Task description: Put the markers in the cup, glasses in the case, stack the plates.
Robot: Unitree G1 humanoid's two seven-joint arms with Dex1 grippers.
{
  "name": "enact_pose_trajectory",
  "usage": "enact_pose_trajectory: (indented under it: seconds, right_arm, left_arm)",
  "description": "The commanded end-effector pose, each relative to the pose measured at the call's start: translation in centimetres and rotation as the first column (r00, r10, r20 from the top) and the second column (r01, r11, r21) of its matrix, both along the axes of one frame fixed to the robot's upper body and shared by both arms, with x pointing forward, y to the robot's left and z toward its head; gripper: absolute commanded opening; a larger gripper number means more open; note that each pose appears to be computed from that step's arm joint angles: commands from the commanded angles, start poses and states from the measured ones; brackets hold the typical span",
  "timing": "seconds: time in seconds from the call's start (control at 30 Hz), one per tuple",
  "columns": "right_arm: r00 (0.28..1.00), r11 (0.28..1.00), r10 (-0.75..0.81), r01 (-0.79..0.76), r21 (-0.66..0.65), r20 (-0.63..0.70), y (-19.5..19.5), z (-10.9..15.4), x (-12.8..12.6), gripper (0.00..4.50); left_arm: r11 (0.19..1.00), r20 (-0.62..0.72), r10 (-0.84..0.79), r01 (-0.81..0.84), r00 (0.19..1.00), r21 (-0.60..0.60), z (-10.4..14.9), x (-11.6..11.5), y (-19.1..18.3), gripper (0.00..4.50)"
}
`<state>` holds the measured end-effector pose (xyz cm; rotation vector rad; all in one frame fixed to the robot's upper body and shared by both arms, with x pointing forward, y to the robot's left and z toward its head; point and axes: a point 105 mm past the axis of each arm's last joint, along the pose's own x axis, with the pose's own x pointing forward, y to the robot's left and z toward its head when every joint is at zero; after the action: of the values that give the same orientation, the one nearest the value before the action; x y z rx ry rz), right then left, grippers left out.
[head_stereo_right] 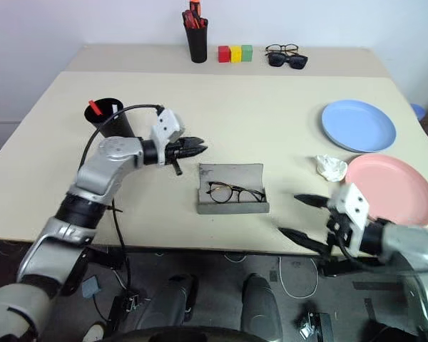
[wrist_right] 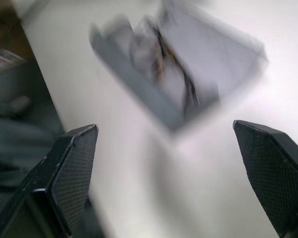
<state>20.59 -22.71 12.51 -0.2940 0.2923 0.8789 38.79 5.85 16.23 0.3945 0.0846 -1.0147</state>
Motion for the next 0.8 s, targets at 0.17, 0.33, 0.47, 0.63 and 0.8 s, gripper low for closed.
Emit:
enact_pose_trajectory:
  seconds: [0.17,0.33,0.47,0.63,0.8]
  right_arm:
    - [0.981,0.973,-0.181,0.189,-0.135,0.072,-2.7,-0.9,-4.1,4.44]
    - [0.961,0.949,-0.256,0.271,-0.163,0.107,-4.0,-1.7,-5.1,4.44]
    - [0.943,0.936,-0.301,0.320,-0.148,0.139,-4.7,-1.5,-5.3,4.44]
    - [0.931,0.929,-0.329,0.350,-0.124,0.160,-5.2,-1.0,-5.2,4.44]
    - [0.921,0.926,-0.347,0.367,-0.092,0.178,-5.3,-0.4,-4.9,4.44]
  left_arm:
    - [0.990,0.098,-0.031,0.018,0.995,0.139,1.1,3.0,-2.7,0.03]
    - [0.965,0.086,-0.137,0.113,0.987,0.235,0.3,3.2,-3.6,0.03]
    - [0.923,-0.005,-0.260,0.250,0.966,0.291,-0.7,2.2,-3.6,0.03]
    - [0.864,-0.156,-0.395,0.423,0.905,0.272,-1.2,0.4,-3.0,0.03]
    - [0.832,-0.339,-0.465,0.534,0.818,0.149,-0.8,-1.5,-3.0,0.03]
